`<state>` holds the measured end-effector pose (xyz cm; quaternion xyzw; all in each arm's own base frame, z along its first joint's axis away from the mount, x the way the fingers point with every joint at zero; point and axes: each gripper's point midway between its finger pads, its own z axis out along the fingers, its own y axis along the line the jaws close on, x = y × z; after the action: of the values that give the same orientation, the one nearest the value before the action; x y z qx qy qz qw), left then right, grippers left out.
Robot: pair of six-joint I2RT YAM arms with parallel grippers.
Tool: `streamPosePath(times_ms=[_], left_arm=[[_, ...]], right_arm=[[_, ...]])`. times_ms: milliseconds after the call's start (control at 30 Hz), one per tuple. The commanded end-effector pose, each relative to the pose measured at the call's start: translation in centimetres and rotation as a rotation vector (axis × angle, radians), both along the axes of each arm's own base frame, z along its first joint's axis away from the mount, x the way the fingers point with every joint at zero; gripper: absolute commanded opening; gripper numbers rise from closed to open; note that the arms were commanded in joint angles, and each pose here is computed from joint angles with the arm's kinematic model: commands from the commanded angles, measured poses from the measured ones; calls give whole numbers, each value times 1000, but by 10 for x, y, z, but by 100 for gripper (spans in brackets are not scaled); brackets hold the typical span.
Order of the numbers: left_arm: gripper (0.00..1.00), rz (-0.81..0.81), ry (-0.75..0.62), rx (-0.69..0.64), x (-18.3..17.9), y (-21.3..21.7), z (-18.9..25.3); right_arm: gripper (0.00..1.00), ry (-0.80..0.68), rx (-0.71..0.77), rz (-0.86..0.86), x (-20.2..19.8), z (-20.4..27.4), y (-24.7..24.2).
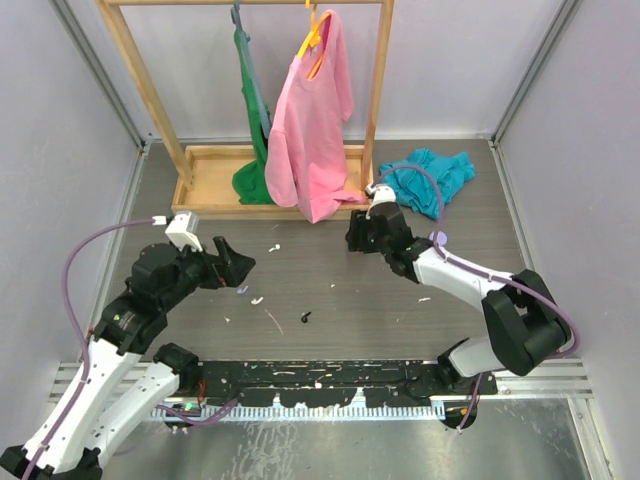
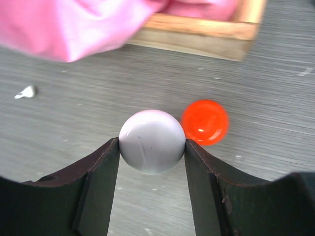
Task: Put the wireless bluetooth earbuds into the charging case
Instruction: Pick up the charging case at the center of the board.
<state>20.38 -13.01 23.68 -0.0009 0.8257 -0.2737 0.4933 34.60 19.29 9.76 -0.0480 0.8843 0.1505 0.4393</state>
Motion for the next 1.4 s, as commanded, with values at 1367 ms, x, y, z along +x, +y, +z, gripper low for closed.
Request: streamPosePath(times_ms=[1367], left_arm=[[61,-125,-25,-494,36,-77,4]], right_arm=[[56,-489,513,489,-97,110,177]])
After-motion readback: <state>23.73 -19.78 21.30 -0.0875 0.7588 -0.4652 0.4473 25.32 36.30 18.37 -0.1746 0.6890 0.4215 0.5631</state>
